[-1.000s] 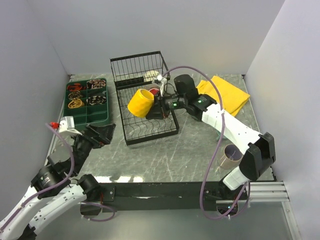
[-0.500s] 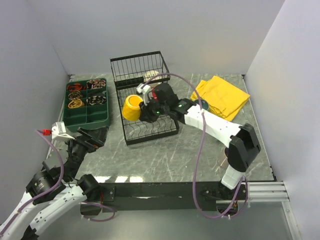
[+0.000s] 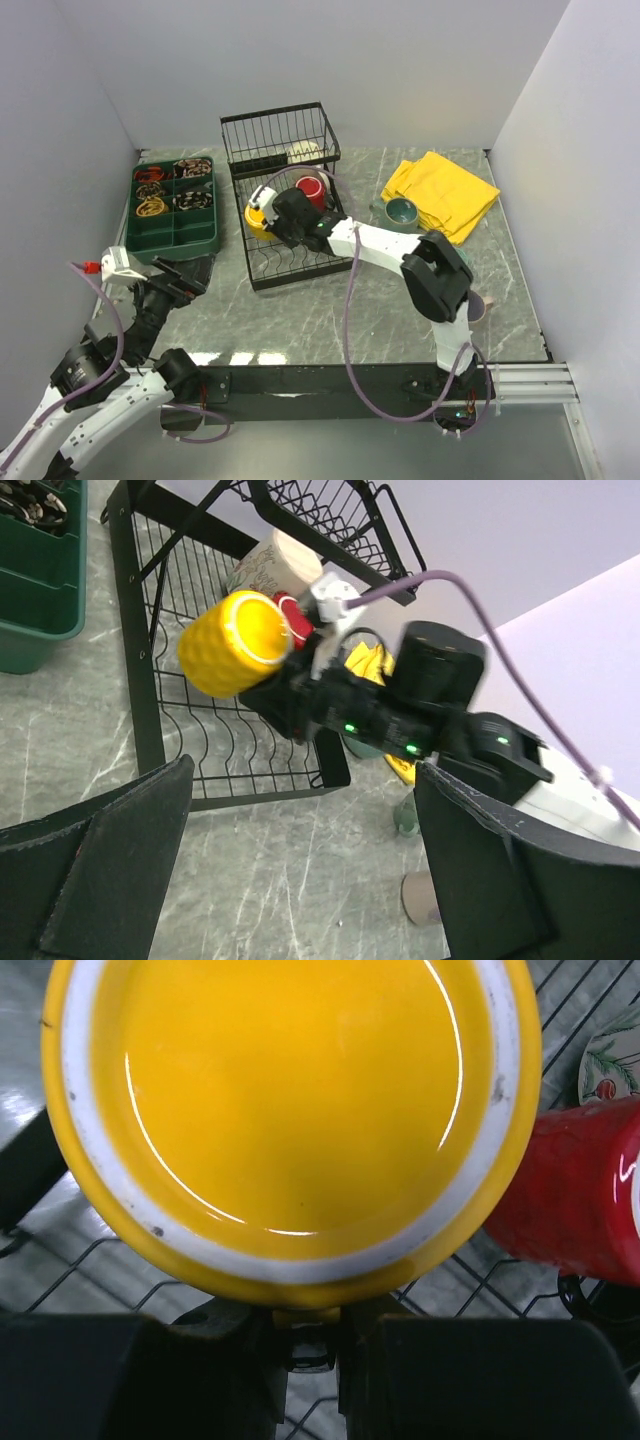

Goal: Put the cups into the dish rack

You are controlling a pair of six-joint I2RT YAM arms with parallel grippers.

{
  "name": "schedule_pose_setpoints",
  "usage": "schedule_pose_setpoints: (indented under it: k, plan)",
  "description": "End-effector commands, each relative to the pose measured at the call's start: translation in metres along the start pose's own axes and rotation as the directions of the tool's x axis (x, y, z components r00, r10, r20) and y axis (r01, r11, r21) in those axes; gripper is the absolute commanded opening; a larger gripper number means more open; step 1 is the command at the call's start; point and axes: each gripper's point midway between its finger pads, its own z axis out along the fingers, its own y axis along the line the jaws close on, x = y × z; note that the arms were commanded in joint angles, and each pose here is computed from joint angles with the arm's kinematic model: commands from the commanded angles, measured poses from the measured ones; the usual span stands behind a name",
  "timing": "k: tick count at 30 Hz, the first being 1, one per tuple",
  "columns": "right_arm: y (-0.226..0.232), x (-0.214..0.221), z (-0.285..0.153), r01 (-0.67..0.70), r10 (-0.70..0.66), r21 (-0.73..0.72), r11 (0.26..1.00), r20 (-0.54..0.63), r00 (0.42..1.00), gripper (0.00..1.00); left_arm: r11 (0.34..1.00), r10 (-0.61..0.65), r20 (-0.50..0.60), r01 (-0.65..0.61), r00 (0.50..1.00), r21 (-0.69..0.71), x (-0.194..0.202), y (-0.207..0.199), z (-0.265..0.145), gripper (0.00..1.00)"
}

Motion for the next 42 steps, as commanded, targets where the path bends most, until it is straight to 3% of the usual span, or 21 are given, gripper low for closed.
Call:
schedule_pose_setpoints:
  k: [1,9,23,26,30,33,37,42]
  plan:
    - [-0.034,-0.070,-0.003,0.007,-0.035,0.147,0.989,0.184,0.982,0.00,1.000,-0.019,0.010,0.019,1.000,-0.004,-0.002,0.004,-0.003,0.96]
    - [-0.028,-0.060,0.029,0.030,-0.047,0.128,0.991,0.135,0.990,0.00,1.000,-0.014,0.005,0.014,1.000,-0.009,0.002,0.005,-0.001,0.96]
    - [-0.030,-0.036,0.062,0.042,-0.049,0.129,0.991,0.051,0.998,0.13,1.000,-0.022,-0.003,0.022,1.000,-0.007,0.005,0.006,0.000,0.96]
    - [-0.032,-0.032,0.065,0.039,-0.045,0.132,0.990,0.043,0.998,0.26,1.000,-0.021,-0.007,0.021,1.000,-0.009,0.007,0.006,0.002,0.96]
    - [-0.034,-0.032,0.065,0.035,-0.042,0.136,0.990,0.044,0.998,0.55,1.000,-0.023,-0.013,0.023,1.000,-0.009,0.010,0.005,0.003,0.96]
    - [-0.036,-0.035,0.059,0.034,-0.041,0.132,0.991,0.049,0.998,0.68,1.000,-0.026,-0.015,0.026,1.000,-0.007,0.010,0.005,0.003,0.96]
    - [-0.038,-0.049,0.036,0.029,-0.040,0.126,0.992,0.084,0.996,0.73,1.000,-0.029,-0.015,0.029,0.999,-0.004,0.009,0.005,0.002,0.96]
    - [-0.020,-0.046,0.001,0.096,-0.096,0.007,0.995,0.080,0.992,0.81,0.999,-0.032,-0.011,0.032,0.999,0.001,0.006,0.004,-0.001,0.96]
